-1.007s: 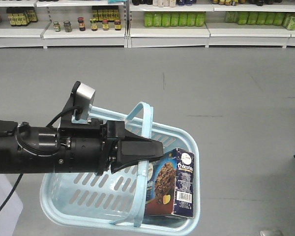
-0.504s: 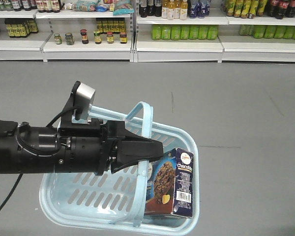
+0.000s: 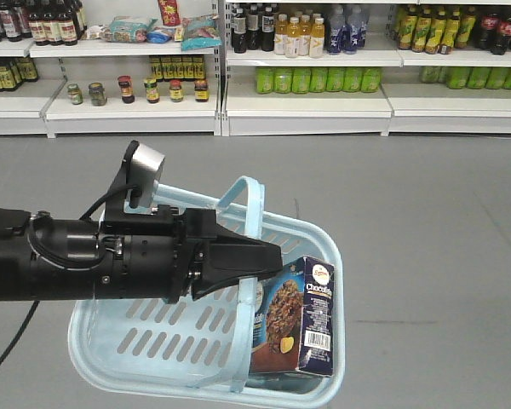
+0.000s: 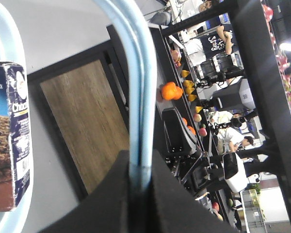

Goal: Left arm holds basket, right arm returns cookies

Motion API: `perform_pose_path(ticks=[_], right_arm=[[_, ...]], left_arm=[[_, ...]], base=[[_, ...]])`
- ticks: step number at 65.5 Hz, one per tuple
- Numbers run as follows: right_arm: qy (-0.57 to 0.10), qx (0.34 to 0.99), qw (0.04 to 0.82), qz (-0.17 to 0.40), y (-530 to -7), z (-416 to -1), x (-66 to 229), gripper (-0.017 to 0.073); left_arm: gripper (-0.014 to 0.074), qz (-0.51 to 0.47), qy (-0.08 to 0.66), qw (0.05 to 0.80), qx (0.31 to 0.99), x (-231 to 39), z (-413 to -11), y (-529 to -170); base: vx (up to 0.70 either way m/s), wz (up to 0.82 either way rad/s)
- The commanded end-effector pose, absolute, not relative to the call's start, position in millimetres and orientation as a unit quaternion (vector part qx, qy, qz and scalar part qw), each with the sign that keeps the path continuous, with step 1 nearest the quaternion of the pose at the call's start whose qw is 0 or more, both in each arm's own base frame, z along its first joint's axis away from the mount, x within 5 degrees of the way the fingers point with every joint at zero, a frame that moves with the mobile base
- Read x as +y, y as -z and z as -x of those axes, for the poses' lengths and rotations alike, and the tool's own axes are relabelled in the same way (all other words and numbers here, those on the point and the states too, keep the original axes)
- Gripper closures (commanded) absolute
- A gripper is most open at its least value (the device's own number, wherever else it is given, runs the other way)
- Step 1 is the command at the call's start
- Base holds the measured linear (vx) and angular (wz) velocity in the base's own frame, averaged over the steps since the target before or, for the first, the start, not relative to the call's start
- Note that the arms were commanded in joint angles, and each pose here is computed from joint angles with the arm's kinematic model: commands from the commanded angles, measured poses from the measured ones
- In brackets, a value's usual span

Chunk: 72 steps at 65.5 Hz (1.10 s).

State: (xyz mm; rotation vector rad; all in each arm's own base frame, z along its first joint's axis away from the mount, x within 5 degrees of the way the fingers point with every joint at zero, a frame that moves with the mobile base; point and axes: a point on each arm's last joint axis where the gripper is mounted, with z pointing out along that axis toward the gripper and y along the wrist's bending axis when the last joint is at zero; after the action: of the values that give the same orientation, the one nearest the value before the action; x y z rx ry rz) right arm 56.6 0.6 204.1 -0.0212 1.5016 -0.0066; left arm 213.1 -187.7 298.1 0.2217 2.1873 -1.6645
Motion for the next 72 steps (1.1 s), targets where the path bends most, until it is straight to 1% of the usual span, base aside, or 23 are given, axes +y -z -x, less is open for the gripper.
perform_pose_path(ticks=[1,72], right_arm=[[0.007,0.654,0.757,0.012,-210.4,-55.4,0.5,0.0566],[0.007,0.654,0.757,0.012,-210.4,-55.4,0.5,0.0566]], left_arm=[[0.06,-0.075,0.647,0.203,0.731,-189.0,-209.3,-327.6],[0.06,-0.066,0.64,0.209,0.737,-188.7,-212.1,-325.8]], base=[[0.57,-0.06],[0.55,0.01]])
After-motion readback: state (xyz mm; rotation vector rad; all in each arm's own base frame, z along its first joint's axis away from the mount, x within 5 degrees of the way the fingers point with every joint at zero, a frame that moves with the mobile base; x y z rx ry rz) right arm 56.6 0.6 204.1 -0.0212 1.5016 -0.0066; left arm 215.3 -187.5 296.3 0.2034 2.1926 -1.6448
